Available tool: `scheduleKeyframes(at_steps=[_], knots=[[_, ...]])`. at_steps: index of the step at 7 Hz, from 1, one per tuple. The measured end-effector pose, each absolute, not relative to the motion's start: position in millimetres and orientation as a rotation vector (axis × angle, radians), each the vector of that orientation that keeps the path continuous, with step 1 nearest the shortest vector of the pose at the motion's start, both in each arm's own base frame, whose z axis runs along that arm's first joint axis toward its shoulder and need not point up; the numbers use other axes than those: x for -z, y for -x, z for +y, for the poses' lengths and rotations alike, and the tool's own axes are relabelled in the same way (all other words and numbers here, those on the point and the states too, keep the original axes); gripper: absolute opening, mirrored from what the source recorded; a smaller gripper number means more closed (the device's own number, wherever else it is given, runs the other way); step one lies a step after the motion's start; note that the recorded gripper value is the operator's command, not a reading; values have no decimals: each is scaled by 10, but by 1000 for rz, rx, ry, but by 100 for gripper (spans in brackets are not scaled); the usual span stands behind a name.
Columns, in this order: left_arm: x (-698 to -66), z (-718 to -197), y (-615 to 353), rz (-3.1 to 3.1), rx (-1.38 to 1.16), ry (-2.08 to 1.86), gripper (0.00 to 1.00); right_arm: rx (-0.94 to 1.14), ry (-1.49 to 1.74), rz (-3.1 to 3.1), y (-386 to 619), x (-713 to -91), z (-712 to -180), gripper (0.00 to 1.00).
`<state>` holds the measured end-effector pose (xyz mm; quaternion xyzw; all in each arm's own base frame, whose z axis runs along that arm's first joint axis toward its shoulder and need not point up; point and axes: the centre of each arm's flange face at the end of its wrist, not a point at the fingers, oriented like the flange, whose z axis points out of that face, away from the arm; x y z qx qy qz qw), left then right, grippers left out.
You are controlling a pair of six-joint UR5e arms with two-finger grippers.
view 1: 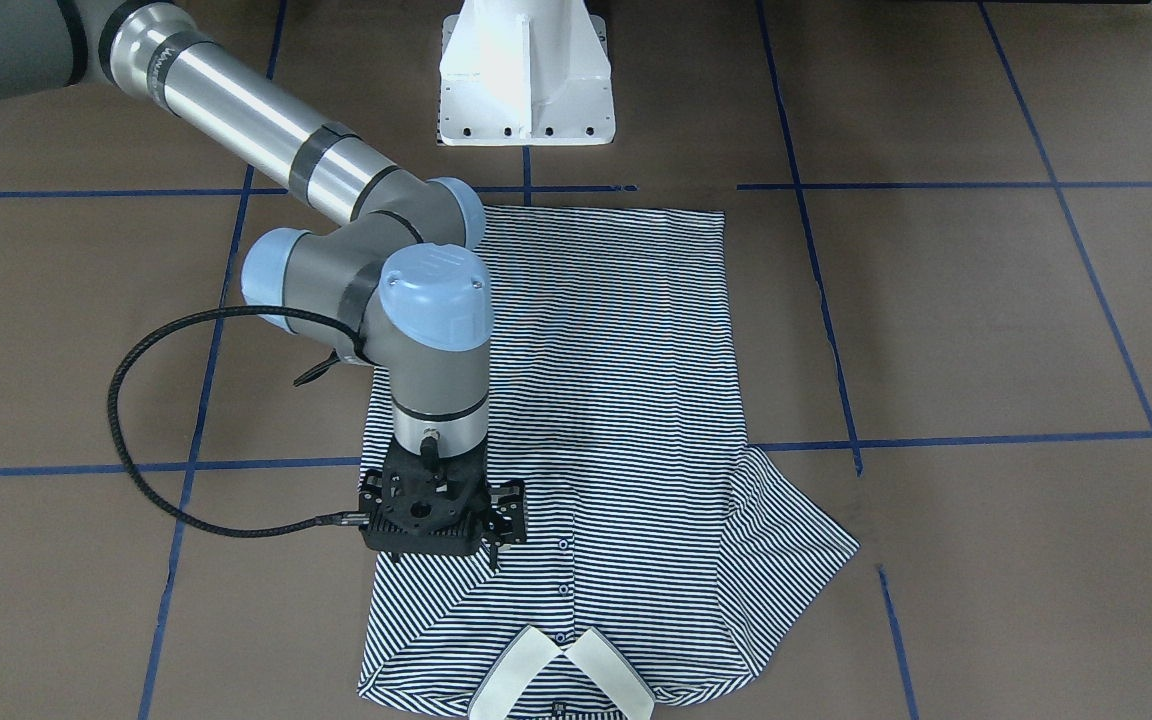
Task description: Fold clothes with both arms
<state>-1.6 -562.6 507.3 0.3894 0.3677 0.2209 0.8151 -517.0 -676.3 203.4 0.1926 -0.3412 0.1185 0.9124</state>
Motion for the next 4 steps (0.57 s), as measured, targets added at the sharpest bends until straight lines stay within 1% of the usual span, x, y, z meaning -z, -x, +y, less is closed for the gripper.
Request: scheduleKeyframes(at_steps=[1, 2, 3, 4], knots=[[-4839, -5764, -354, 845, -452, -812, 100, -177, -372, -717, 4752, -2197, -6835, 100], [-4650, -5829, -791, 915, -432, -769, 94, -105, -354, -735, 4256, -2490, -6840, 100], [-4533, -5836, -1179, 979, -385, -703, 85, -42, -355, -750, 3744, -2802, -6783, 100], [-4428, -5850, -1450, 1020, -276, -635, 76, 6, -363, -761, 3264, -3099, -6670, 100]])
